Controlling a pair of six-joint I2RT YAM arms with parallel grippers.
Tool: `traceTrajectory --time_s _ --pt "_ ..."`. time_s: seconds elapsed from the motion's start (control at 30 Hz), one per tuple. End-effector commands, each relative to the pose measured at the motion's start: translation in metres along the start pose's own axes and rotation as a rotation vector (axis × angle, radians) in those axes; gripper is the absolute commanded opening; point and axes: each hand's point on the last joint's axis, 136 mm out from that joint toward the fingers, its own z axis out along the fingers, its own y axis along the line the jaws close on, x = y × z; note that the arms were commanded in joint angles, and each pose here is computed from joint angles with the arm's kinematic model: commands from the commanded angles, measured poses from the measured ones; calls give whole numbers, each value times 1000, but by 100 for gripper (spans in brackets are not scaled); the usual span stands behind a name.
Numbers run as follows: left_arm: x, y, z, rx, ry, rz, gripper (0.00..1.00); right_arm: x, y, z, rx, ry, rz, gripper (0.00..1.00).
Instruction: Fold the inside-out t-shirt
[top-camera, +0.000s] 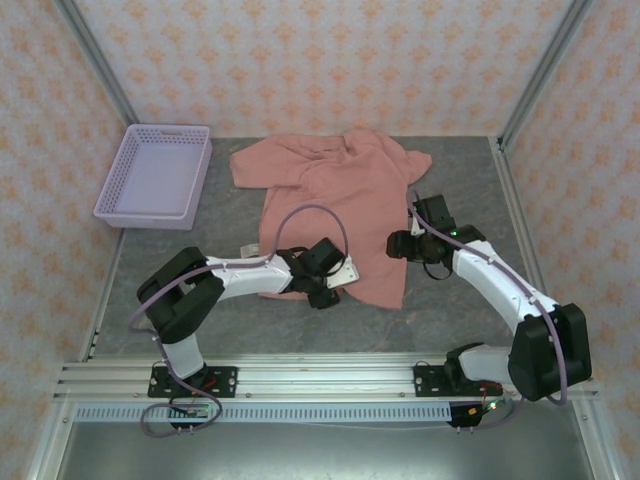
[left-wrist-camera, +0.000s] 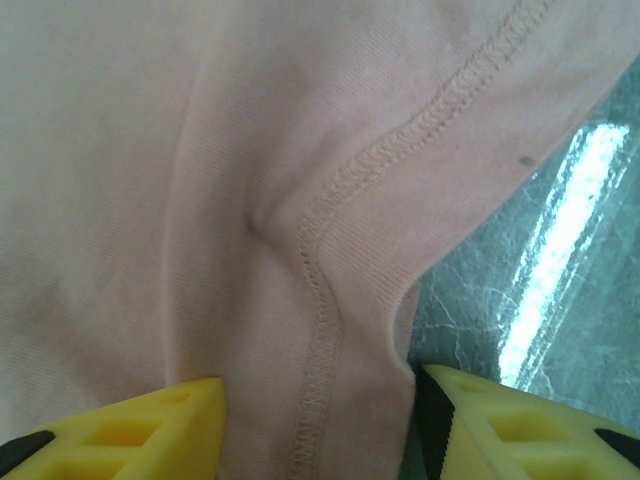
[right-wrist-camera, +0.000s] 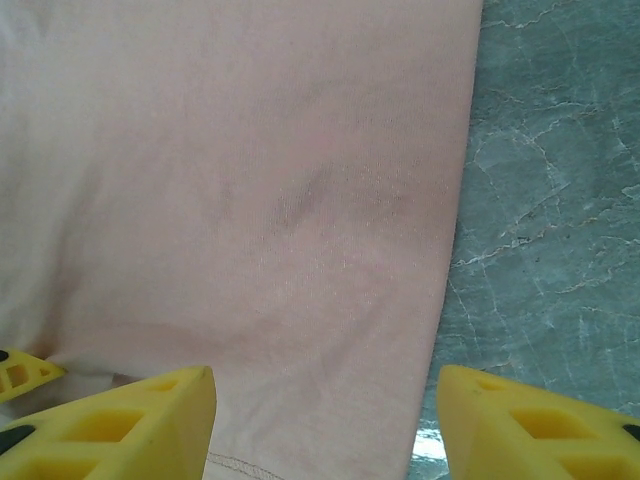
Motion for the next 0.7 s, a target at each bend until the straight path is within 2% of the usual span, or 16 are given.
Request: traceTrajectory --time_s 0.0,0.17,0.33,0.43,0.57,0.67 --pt "0 9 -4 -54 -10 24 54 -7 8 1 -19 -15 1 60" --pt "-6 14 -2 -73 -21 26 47 -3 6 4 -9 -6 0 60" --pt "-12 13 -6 -60 -45 18 25 0 2 4 6 -8 -3 60" --pt "-14 10 -9 -33 -53 5 17 0 2 4 7 -9 -3 60" --pt "-16 7 -12 11 -58 -18 10 1 1 4 12 -8 -6 60" --pt "-17 8 -13 20 -56 -29 8 2 0 4 12 -9 -4 60"
